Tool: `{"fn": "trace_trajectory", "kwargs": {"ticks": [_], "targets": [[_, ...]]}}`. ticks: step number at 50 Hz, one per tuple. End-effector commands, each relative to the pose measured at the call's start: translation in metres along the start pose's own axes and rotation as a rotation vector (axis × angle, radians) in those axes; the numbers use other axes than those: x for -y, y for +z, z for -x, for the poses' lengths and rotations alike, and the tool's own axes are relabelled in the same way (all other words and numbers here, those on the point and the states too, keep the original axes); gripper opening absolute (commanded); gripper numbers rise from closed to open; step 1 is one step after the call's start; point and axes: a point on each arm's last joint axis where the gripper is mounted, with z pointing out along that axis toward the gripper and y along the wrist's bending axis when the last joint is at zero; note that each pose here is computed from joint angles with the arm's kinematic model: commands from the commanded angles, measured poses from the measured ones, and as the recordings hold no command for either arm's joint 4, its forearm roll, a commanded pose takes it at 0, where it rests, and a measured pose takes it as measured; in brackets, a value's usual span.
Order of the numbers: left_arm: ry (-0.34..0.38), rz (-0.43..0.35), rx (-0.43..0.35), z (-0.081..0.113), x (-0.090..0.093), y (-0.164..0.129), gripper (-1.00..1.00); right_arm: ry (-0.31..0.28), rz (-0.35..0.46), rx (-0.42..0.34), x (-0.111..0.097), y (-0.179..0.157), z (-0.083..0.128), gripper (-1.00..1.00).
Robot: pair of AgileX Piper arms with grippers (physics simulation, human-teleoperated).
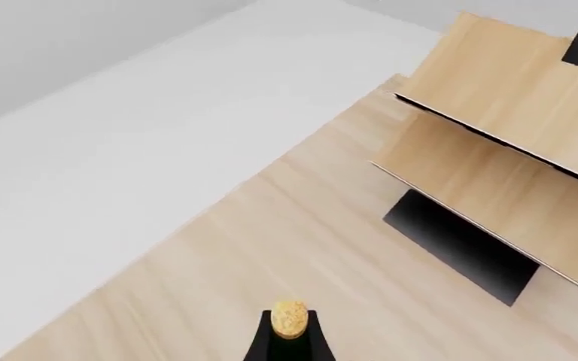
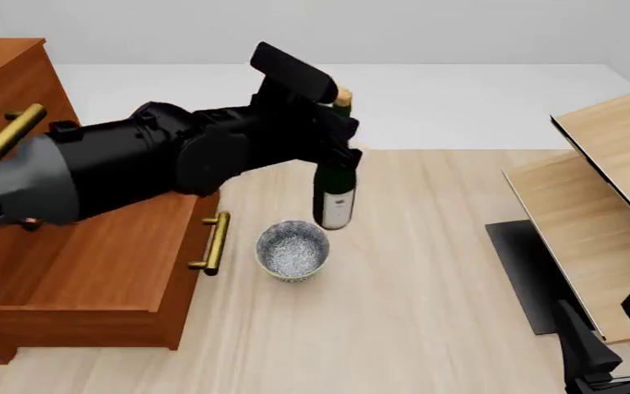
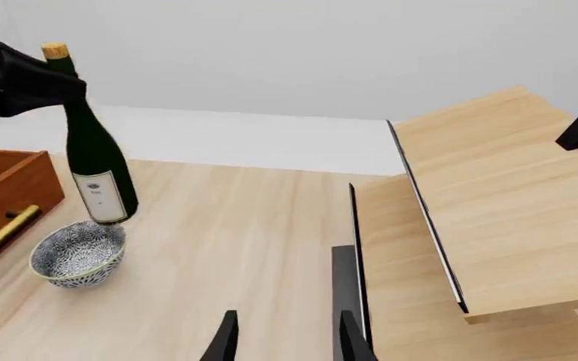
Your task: Put the wine bottle in the bottom drawer of the cabinet.
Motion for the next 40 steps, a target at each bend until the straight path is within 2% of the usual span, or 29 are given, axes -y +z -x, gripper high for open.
{"fn": "trace_trajectory", "kwargs": {"ticks": [1,5,7,9,13,18,20,22,24,25,26,27,29,30,31,32,33,34,35,36,38,39,40], "targets": [[-0.03,0.084,0.031,0.016,-0.032,-0.036,-1.0,-0.001,0.0,0.001,0.0,0.0,0.0,1.0],[-0.024,0.124,0.001,0.011,-0.047,-0.04,-1.0,-0.002,-0.001,0.002,0.0,0.0,0.0,1.0],[-0.049,0.116,-0.005,0.014,-0.044,-0.042,-1.0,-0.004,0.0,0.001,0.0,0.0,0.0,1.0],[-0.058,0.131,-0.004,0.016,-0.049,-0.05,-1.0,-0.004,0.0,0.001,0.0,0.0,0.0,1.0],[-0.034,0.155,-0.017,0.017,-0.056,-0.064,-1.0,-0.004,-0.001,0.001,0.0,0.0,0.0,1.0],[-0.054,0.169,-0.031,0.017,-0.06,-0.074,-1.0,-0.002,-0.003,0.001,0.0,0.0,0.0,1.0],[-0.072,0.209,-0.066,0.01,-0.073,-0.081,-1.0,-0.003,-0.003,0.001,0.0,0.0,0.0,1.0],[-0.083,0.219,-0.073,0.009,-0.076,-0.085,-1.0,-0.005,-0.003,0.001,0.0,0.0,0.0,1.0],[-0.065,0.242,-0.079,0.007,-0.082,-0.093,-1.0,-0.005,-0.003,0.001,0.0,0.0,0.0,1.0],[-0.105,0.262,-0.109,0.004,-0.089,-0.095,-1.0,-0.008,-0.002,0.001,0.0,0.0,0.0,1.0],[-0.092,0.278,-0.101,0.004,-0.092,-0.101,-1.0,-0.007,-0.002,0.001,0.0,0.0,0.0,1.0],[-0.082,0.267,-0.107,0.004,-0.089,-0.103,-1.0,-0.01,-0.002,0.0,0.0,0.0,0.0,1.0],[-0.1,0.278,-0.152,-0.002,-0.094,-0.102,-1.0,-0.01,-0.001,0.0,0.0,0.0,0.0,1.0],[-0.126,0.282,-0.122,0.004,-0.092,-0.11,-1.0,-0.012,-0.001,0.0,0.0,0.0,0.0,1.0],[-0.142,0.277,-0.14,0.003,-0.091,-0.108,-1.0,-0.012,0.0,0.0,0.0,0.0,0.0,1.0],[-0.132,0.294,-0.169,-0.003,-0.098,-0.108,-1.0,-0.012,-0.001,0.0,0.0,0.0,0.0,1.0],[-0.109,0.328,-0.153,-0.003,-0.105,-0.12,-1.0,-0.012,0.0,0.0,0.0,0.0,0.0,1.0],[-0.13,0.305,-0.145,0.001,-0.098,-0.118,-1.0,-0.012,0.0,0.0,0.0,0.0,0.0,1.0],[-0.145,0.3,-0.177,-0.003,-0.098,-0.115,-1.0,-0.013,0.0,0.0,0.0,0.0,0.0,1.0],[-0.087,0.348,-0.17,-0.007,-0.109,-0.13,-1.0,-0.014,0.001,0.0,0.0,0.0,0.0,1.0],[-0.13,0.32,-0.162,0.0,-0.1,-0.127,-1.0,-0.014,0.001,0.0,0.0,0.0,0.0,1.0],[-0.093,0.36,-0.18,-0.006,-0.111,-0.136,-1.0,-0.015,0.001,-0.001,0.0,0.0,0.0,1.0],[-0.112,0.34,-0.165,0.0,-0.104,-0.136,-1.0,-0.016,0.001,-0.001,0.0,0.0,0.0,1.0]]}}
